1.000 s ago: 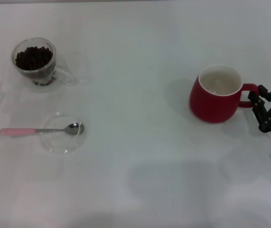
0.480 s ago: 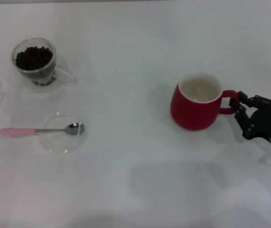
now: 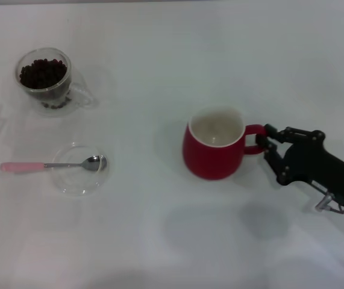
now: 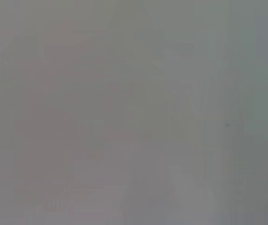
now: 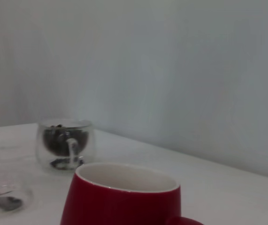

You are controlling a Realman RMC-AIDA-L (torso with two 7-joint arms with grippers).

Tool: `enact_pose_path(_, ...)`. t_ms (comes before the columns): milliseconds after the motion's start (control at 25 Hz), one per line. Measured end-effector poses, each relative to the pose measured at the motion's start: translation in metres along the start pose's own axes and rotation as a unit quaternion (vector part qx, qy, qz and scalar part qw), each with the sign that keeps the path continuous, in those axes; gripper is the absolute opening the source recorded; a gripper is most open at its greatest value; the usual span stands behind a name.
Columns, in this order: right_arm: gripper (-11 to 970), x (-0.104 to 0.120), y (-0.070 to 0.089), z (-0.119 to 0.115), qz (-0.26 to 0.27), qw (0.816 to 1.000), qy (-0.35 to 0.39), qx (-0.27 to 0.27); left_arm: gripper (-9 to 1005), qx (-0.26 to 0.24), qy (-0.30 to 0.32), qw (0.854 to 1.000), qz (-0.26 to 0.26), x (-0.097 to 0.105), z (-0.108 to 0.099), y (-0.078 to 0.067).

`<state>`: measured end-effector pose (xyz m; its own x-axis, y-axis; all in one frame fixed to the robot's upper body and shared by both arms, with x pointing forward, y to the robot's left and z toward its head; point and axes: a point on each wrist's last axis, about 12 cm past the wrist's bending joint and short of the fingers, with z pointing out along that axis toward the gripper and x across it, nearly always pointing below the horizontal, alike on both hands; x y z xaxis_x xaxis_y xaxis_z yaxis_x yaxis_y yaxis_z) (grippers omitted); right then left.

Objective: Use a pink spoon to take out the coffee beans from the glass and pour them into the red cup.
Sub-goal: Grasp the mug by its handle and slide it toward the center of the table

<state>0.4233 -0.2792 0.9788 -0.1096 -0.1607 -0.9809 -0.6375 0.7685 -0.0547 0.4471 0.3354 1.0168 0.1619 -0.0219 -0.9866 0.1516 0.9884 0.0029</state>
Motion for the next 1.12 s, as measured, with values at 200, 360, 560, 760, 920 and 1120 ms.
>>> enact_pose_path(200, 171, -0.003, 0.008, 0.011, -0.006, 1.0, 0.002, -0.026, 887, 0.0, 0.001, 1.0, 0.0, 0.0, 0.001, 0.0)
enact_pose_path(360, 170, -0.003, 0.009, 0.014, -0.006, 1.0, 0.004, -0.029, 887, 0.001, 0.0, 1.0, 0.0, 0.0, 0.001, 0.0)
enact_pose_path(560, 170, -0.003, 0.008, 0.014, -0.005, 0.999, 0.004, -0.032, 888, 0.0, 0.001, 1.0, 0.0, 0.0, 0.0, 0.0)
enact_pose_path(760, 216, -0.002, 0.007, 0.015, -0.002, 0.999, 0.011, -0.032, 888, 0.0, 0.0, 1.0, 0.0, 0.0, 0.001, 0.0)
enact_pose_path(920, 253, -0.001, 0.005, 0.017, -0.001, 0.999, 0.018, -0.029, 887, 0.0, 0.0, 1.0, 0.001, 0.0, 0.001, 0.001)
enact_pose_path(1120, 520, -0.003, 0.005, 0.014, 0.003, 0.999, 0.008, -0.032, 887, -0.004, -0.001, 1.0, 0.007, -0.001, 0.001, 0.002)
